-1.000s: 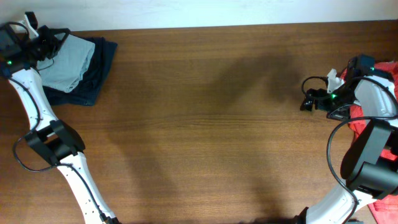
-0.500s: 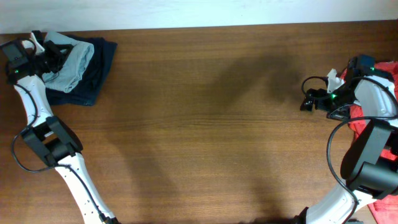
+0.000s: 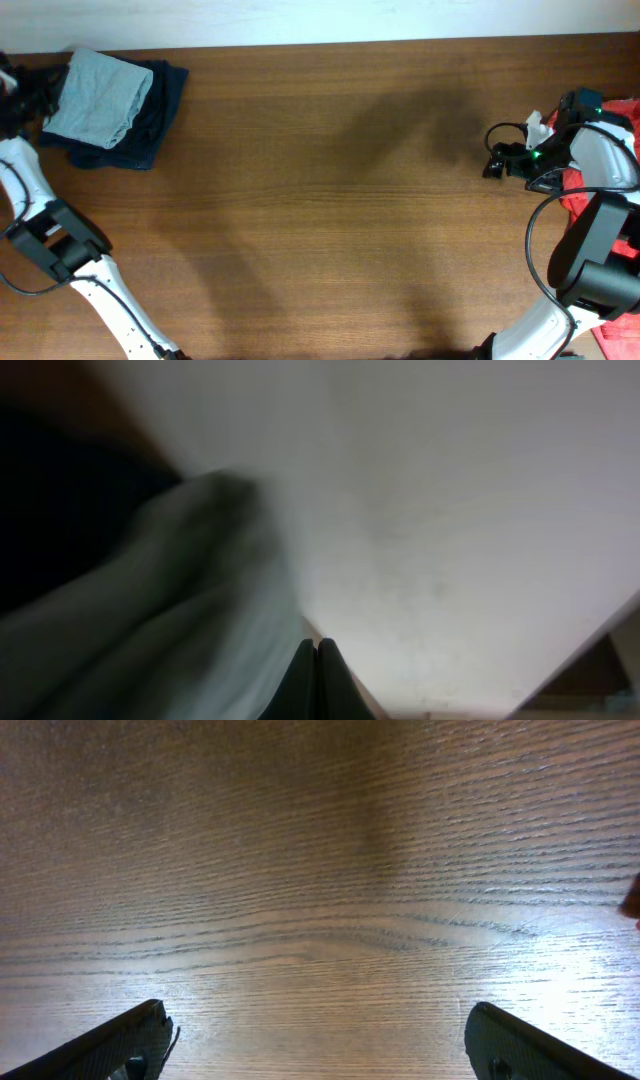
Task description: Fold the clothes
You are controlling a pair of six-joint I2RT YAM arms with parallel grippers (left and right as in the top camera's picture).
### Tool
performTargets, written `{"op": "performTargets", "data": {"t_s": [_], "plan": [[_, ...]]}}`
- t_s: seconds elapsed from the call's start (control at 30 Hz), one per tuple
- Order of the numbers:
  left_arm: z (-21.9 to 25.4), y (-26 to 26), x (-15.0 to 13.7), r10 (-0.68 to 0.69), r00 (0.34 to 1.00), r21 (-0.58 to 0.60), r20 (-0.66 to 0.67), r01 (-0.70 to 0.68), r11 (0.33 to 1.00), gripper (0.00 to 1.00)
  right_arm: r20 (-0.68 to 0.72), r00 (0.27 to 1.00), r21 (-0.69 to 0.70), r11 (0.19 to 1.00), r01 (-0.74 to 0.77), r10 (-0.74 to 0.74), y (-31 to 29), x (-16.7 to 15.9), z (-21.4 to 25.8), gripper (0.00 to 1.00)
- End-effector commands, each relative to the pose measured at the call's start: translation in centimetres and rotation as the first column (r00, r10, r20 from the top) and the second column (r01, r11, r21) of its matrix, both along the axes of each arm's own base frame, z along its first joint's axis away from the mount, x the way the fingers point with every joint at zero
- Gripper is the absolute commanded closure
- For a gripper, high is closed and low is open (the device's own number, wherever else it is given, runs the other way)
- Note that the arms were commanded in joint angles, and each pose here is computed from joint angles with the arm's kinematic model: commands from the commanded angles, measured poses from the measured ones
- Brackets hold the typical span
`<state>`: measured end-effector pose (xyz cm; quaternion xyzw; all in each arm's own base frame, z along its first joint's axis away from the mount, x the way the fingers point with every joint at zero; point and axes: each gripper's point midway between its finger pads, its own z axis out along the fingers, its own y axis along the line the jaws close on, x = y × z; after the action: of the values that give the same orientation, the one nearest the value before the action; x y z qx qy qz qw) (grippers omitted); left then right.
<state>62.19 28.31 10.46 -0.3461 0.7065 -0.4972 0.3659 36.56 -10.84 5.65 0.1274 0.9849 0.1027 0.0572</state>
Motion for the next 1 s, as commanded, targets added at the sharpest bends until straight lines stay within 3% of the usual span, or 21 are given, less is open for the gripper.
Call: {"op": "performTargets", "data": {"t_s": [0.0, 0.17, 0.33, 0.73, 0.97], "plan": [[-0.4, 0.5, -0.5, 0.039, 0.998, 0.079, -0.055, -0.034, 0.996, 1.00, 0.006, 1.000, -0.011, 1.000, 0.014, -0.014, -0.2, -0.1, 0.4, 0.01], [-4.0, 0.2, -1.6, 0.058, 0.983, 0.199, -0.176, -0.022, 0.980, 1.00, 0.006, 1.000, -0.011, 1.000, 0.015, -0.015, -0.2, -0.1, 0.4, 0.01], [-4.3, -0.4, -1.3, 0.040, 0.984, 0.256, -0.172, 0.005, 0.967, 1.00, 0.006, 1.000, -0.011, 1.000, 0.014, -0.014, -0.2, -0.1, 0.4, 0.01], [10.8, -5.6, 0.4, -0.082, 0.993, 0.307, 0.081, 0.053, 0.950, 1.00, 0.006, 1.000, -0.011, 1.000, 0.014, -0.014, -0.2, -0.1, 0.4, 0.01], [10.4, -11.5, 2.6, -0.155, 0.985, 0.320, 0.074, 0.124, 0.939, 1.00, 0.006, 1.000, -0.011, 1.000, 0.014, -0.014, -0.2, -0.1, 0.4, 0.01]]}}
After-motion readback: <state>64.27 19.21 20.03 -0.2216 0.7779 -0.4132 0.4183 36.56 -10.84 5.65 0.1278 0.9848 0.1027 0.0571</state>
